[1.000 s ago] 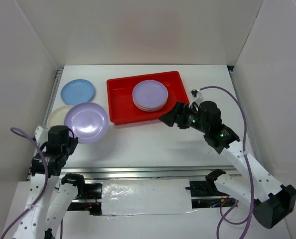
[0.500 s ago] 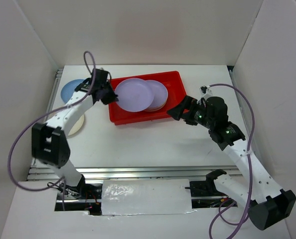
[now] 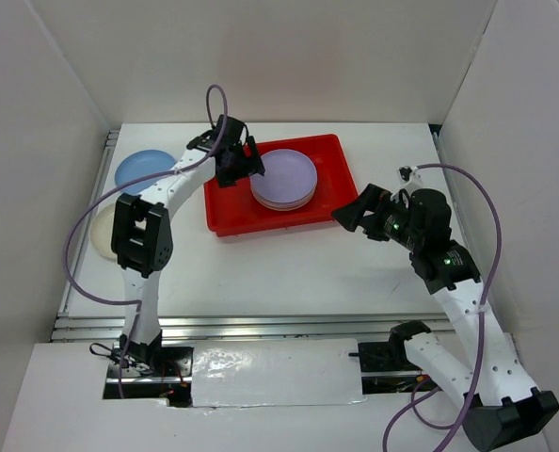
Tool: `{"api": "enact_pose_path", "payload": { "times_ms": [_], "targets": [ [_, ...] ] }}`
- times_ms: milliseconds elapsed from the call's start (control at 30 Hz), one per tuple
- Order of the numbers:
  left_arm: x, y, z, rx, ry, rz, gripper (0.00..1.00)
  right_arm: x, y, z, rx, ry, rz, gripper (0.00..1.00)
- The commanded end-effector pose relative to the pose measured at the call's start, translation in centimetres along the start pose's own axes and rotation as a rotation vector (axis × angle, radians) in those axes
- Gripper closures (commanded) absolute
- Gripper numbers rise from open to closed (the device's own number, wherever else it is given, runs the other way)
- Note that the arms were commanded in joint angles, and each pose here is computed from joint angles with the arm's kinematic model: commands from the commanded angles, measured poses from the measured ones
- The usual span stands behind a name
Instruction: Place the plates into the plastic bin on the countertop
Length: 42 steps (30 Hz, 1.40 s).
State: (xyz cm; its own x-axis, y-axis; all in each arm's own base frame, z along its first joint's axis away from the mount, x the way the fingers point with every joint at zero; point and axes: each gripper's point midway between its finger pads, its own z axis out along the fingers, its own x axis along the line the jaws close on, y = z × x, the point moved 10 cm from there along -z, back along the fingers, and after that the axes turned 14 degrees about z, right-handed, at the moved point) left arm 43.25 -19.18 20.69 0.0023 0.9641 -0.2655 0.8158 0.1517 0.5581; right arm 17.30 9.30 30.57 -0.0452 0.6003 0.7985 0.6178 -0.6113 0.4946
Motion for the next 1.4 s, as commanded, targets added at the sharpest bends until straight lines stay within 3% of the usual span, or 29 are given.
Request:
{"api": "enact_pose_path", "payload": {
  "times_ms": [0,33,67,133,300,433,633,767,1000,1100,1167,1200,1233,1300,1367],
  "targets": [
    [0.4,1.7,-4.9,-0.137,0.073,-0.010,0.01,0.3,0.3,-0.8,-0.009,0.032,-0.032,0.00],
    [0.4,2.2,-8.3,-0.213,0.077,-0.028,0.01,0.4,0.3,-0.8,-0.006,0.048,-0.034,0.00],
    [1.8,1.0,-8.4,-0.224,0.180,-0.055,0.01,0.4,0.3,-0.8,-0.005,0.054,-0.033,0.00],
    [4.1,0.5,-12.5,-0.301,0.253,-0.178,0.01,0.3,0.2,-0.4,0.004,0.074,-0.028,0.00],
    [14.2,-5.6,-13.2,-0.192,0.484,-0.479,0.01,-0.5,-0.8,0.9,0.074,0.108,-0.011,0.00],
    [21.7,-8.5,-15.4,-0.253,0.597,-0.758,0.01,-0.5,-1.6,1.5,0.132,0.142,-0.030,0.00],
    [27.4,-10.9,-15.6,-0.284,0.695,-1.036,0.01,-0.7,-2.7,2.0,0.197,0.185,-0.048,0.00],
    [29.2,-10.6,-14.6,-0.263,0.746,-1.079,0.01,-0.9,-3.4,2.1,0.219,0.192,-0.056,0.00],
    [31.3,-12.5,-9.0,-0.064,0.777,-1.107,0.05,-1.1,-3.7,2.0,0.224,0.193,-0.062,0.00],
    [31.3,-14.0,-7.8,-0.024,0.791,-1.116,0.19,-1.0,-3.5,1.8,0.215,0.187,-0.070,0.00],
    [31.1,-14.8,-7.7,-0.021,0.801,-1.117,0.62,-1.0,-3.5,1.7,0.212,0.178,-0.076,0.00],
    [30.8,-14.8,-8.4,-0.045,0.803,-1.120,0.79,-1.0,-3.4,1.6,0.205,0.175,-0.079,0.00],
    [30.5,-15.6,-8.6,-0.036,0.811,-1.128,0.89,-1.0,-3.4,1.6,0.207,0.173,-0.078,0.00],
    [29.7,-16.3,-9.8,-0.063,0.795,-1.129,0.98,-0.8,-3.3,1.4,0.195,0.175,-0.075,0.00],
    [29.1,-16.9,-11.0,-0.068,0.810,-1.123,1.00,-0.6,-3.2,1.3,0.189,0.185,-0.068,0.00]
  ]
}}
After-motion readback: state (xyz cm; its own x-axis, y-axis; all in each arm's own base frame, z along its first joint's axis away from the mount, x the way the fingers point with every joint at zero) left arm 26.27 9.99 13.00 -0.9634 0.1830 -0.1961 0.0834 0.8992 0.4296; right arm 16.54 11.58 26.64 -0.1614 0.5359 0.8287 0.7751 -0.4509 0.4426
